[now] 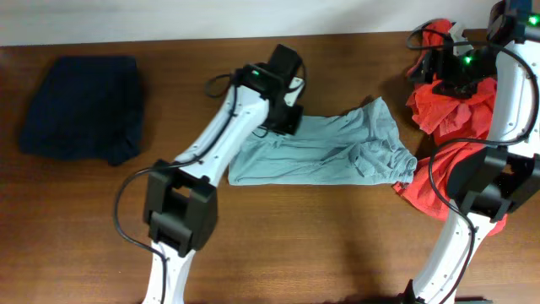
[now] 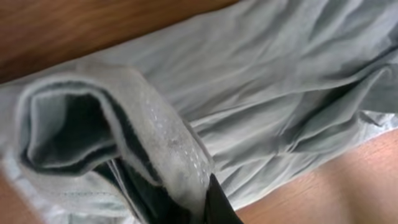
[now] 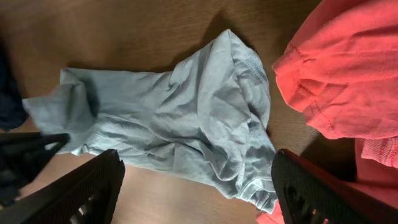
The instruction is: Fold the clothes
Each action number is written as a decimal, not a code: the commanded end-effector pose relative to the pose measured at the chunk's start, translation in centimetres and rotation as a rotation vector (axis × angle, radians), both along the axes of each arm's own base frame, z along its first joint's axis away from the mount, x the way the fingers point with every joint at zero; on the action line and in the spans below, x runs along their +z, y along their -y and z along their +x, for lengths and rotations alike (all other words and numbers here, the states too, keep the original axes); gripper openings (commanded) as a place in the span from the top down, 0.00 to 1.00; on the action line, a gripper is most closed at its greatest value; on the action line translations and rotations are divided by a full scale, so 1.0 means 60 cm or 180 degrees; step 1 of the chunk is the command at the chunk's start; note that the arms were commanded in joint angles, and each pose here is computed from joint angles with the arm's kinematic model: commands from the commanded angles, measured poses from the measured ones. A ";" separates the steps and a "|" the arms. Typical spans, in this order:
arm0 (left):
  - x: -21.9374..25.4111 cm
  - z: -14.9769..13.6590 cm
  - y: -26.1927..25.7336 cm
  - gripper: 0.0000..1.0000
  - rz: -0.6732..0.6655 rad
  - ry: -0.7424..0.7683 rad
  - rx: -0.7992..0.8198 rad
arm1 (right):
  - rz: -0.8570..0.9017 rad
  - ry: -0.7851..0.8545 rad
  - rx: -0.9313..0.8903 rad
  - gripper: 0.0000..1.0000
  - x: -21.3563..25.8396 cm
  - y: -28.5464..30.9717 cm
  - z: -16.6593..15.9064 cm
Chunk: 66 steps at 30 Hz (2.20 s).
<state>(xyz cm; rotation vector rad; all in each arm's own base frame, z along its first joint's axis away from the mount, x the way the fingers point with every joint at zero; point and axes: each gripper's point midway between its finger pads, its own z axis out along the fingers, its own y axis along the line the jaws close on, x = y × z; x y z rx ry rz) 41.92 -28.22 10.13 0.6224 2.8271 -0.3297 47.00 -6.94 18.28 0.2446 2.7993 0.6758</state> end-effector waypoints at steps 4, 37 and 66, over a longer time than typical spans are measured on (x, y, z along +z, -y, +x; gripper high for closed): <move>-0.019 -0.017 0.043 1.00 -0.0014 -0.0013 -0.0075 | 0.0016 0.0143 0.0048 0.21 0.025 -0.008 0.002; -0.032 -0.039 0.159 0.01 -0.0305 0.0142 -0.0358 | 0.0013 0.0099 0.0055 0.20 0.023 -0.009 -0.003; -0.042 0.042 0.018 0.49 -0.0127 0.0076 -0.1288 | -0.0018 0.0088 0.0049 0.20 0.022 -0.006 -0.004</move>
